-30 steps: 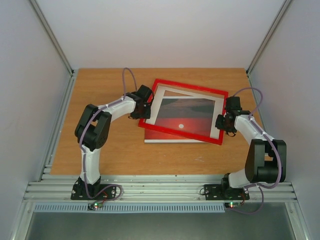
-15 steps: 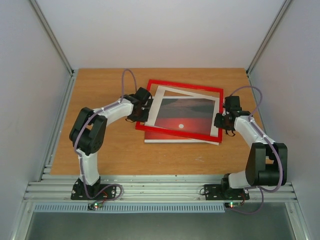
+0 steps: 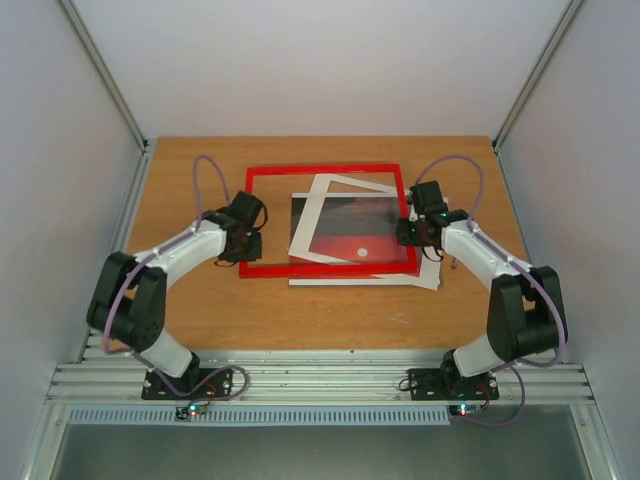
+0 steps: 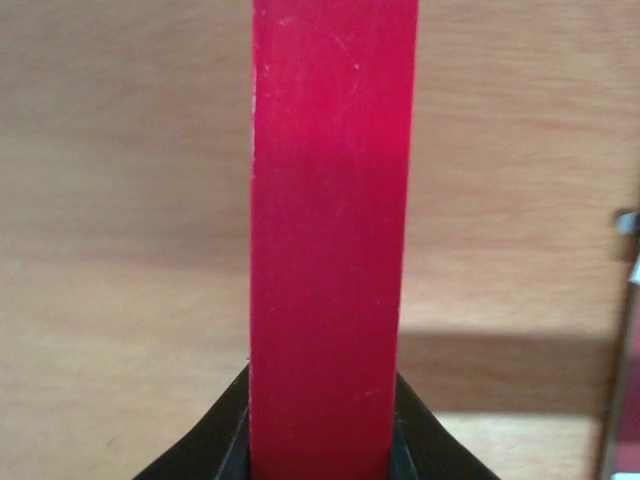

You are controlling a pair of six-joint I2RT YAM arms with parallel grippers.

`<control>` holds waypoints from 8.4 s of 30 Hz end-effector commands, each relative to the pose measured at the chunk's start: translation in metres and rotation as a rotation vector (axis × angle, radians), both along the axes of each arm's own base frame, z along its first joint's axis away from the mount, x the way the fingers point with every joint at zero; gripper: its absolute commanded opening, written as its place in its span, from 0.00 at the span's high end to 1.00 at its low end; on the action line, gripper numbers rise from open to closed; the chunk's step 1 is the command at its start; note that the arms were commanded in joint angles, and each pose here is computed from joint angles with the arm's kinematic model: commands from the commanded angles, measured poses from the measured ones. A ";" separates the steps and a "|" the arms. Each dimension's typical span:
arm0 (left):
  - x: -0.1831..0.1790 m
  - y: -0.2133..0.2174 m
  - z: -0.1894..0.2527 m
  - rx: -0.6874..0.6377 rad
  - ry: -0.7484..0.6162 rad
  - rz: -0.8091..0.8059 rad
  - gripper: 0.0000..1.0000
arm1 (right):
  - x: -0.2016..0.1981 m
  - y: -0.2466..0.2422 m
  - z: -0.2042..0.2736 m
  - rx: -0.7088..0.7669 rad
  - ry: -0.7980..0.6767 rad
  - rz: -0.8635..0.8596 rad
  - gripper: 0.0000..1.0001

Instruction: Take the photo out of the frame

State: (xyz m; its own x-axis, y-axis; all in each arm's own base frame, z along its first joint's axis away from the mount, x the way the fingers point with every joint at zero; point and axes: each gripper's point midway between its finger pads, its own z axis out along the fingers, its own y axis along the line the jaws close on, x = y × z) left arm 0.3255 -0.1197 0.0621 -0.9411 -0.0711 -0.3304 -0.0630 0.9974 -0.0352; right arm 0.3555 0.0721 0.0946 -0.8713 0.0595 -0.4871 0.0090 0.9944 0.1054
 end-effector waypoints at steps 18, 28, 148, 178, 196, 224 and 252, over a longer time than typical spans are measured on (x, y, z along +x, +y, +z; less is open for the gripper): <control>-0.094 0.102 0.011 0.006 -0.148 0.575 0.99 | 0.090 0.170 -0.001 0.139 -0.118 0.375 0.95; -0.108 0.112 -0.007 -0.024 -0.147 0.685 0.99 | 0.097 0.196 -0.008 0.167 -0.112 0.428 0.72; -0.016 -0.102 -0.023 -0.758 0.088 0.072 0.19 | -0.060 0.151 -0.043 -0.042 0.042 0.546 0.13; -0.056 -0.118 -0.022 -0.709 0.139 0.047 0.24 | -0.067 0.163 -0.053 -0.051 0.036 0.569 0.14; -0.058 -0.124 -0.005 -0.697 0.114 0.019 0.23 | -0.062 0.157 -0.051 -0.080 0.016 0.544 0.14; -0.053 -0.127 -0.014 -0.679 0.127 0.040 0.28 | -0.056 0.129 -0.012 -0.122 -0.159 0.428 0.11; -0.050 -0.132 0.000 -0.732 0.093 0.045 0.36 | -0.057 0.132 -0.013 -0.109 -0.157 0.445 0.11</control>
State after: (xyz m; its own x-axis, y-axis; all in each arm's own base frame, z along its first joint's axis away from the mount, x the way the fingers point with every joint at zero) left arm 0.2691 -0.2457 0.0490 -0.9609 -0.2675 -0.0711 -0.1609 0.7489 -0.6429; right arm 0.2972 0.2007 0.0770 -0.7306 -0.3674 -0.5755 -0.4231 0.9052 -0.0408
